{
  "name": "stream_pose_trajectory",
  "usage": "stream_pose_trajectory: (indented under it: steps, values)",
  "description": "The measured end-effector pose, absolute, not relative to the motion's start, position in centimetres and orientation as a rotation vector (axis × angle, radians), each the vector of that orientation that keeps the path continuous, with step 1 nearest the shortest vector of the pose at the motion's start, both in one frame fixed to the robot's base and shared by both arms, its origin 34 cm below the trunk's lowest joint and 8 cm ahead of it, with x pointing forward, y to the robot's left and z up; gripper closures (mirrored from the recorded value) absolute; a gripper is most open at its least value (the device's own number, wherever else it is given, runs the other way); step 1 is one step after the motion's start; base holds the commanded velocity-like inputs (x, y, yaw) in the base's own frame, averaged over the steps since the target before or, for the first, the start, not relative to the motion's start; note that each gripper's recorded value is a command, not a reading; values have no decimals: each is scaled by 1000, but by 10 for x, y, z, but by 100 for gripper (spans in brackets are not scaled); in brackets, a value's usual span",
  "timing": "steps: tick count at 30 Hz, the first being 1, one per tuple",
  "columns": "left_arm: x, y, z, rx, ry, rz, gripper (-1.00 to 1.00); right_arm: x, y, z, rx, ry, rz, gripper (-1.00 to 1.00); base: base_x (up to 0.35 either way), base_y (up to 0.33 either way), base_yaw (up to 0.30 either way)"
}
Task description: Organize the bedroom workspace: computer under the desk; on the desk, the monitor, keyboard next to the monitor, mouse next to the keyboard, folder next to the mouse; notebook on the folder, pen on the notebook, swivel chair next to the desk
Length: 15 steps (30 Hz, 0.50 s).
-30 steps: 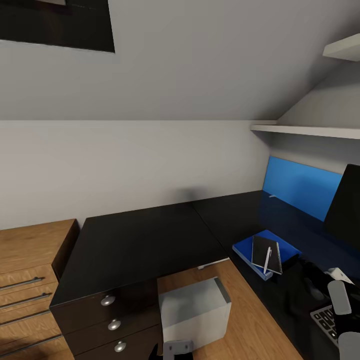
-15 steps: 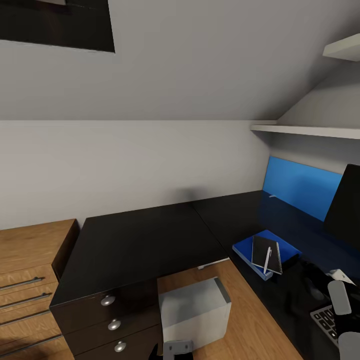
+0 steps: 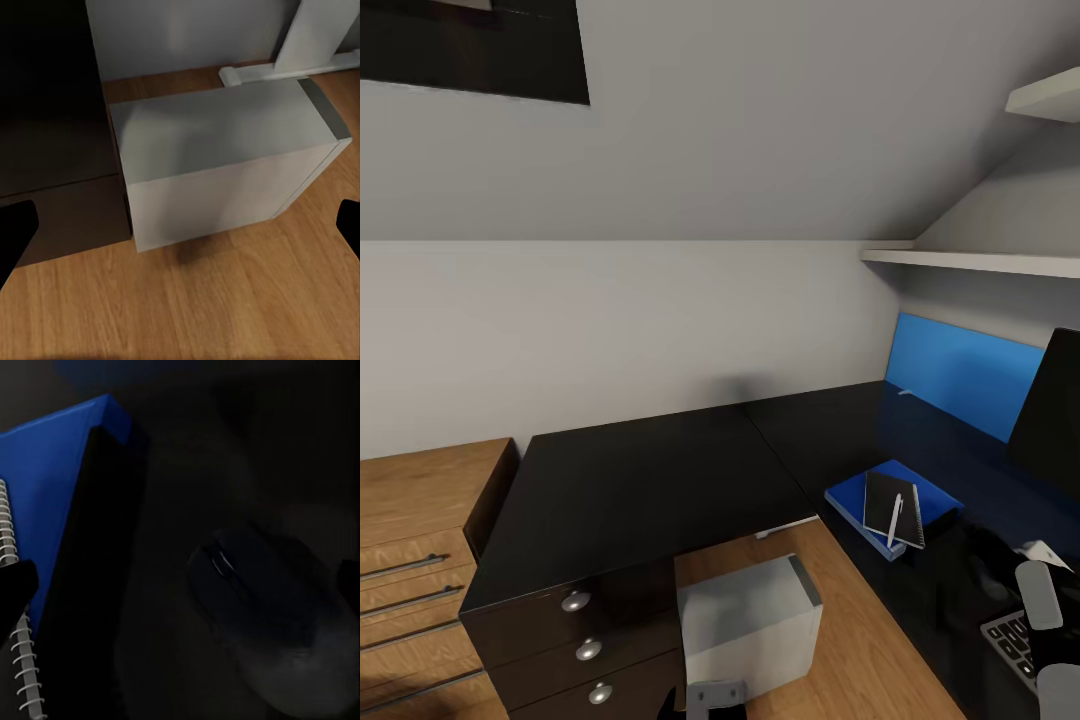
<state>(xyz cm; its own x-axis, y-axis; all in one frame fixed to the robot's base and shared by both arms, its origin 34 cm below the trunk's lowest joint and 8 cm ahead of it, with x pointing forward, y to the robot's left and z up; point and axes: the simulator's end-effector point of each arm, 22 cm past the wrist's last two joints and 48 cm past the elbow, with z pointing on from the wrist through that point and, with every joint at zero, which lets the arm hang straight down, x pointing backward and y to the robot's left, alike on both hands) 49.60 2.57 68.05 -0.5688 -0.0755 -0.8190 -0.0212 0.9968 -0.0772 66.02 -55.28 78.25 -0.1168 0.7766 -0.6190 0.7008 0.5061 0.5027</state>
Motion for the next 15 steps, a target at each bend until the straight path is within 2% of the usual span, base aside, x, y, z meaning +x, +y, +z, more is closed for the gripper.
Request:
stream_pose_trajectory:
  steps: [15]
  values:
    - [495, 24, 667, -73, 2178, -75, -100, 658, -554, 767, 1235, 1853, 97, -100, 0, 0, 0]
